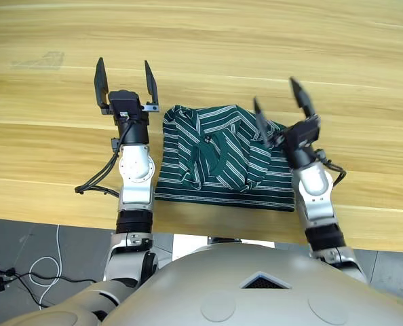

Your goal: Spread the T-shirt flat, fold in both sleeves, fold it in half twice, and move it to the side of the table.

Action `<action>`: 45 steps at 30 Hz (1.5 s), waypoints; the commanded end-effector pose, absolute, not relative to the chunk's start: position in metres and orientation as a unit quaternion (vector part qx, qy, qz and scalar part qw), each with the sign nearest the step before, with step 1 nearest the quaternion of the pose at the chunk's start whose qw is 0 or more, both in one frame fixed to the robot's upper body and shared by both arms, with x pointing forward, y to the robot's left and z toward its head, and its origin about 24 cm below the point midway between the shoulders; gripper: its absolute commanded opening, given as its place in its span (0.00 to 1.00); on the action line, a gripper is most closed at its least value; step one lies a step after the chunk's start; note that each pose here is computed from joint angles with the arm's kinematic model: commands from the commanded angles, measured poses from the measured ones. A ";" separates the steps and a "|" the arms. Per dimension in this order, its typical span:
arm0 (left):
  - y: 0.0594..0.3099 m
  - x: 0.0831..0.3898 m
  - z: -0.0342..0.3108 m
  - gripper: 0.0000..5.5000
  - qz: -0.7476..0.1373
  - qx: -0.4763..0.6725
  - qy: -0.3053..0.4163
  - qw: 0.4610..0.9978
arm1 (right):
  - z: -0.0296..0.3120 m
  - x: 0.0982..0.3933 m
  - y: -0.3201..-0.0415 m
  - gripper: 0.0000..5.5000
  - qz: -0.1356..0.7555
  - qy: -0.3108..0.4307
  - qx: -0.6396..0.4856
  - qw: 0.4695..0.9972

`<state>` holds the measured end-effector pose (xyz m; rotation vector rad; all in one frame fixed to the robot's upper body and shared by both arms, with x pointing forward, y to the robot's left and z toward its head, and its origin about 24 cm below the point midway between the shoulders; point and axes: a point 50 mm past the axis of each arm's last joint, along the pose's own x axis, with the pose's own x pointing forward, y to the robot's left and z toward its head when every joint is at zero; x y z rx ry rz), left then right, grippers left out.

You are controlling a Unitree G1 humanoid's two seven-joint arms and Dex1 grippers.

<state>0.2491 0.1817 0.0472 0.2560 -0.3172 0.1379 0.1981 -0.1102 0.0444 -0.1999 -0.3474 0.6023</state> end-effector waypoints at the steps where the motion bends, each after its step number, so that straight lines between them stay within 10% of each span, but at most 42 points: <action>1: 0.179 0.249 0.048 0.76 0.075 0.130 -0.151 0.977 | 0.050 0.151 -0.103 0.71 0.457 -0.087 -0.182 0.866; 13: 0.176 0.255 0.046 0.76 0.072 0.129 -0.145 0.978 | 0.034 0.143 -0.059 0.71 0.509 -0.041 -0.228 0.829; 38: 0.178 0.251 0.047 0.76 0.075 0.129 -0.146 0.978 | 0.004 0.144 -0.065 0.71 0.463 0.002 -0.320 0.827; 45: 0.179 0.251 0.047 0.76 0.077 0.129 -0.146 0.978 | 0.004 0.144 -0.064 0.47 0.461 0.000 -0.322 0.827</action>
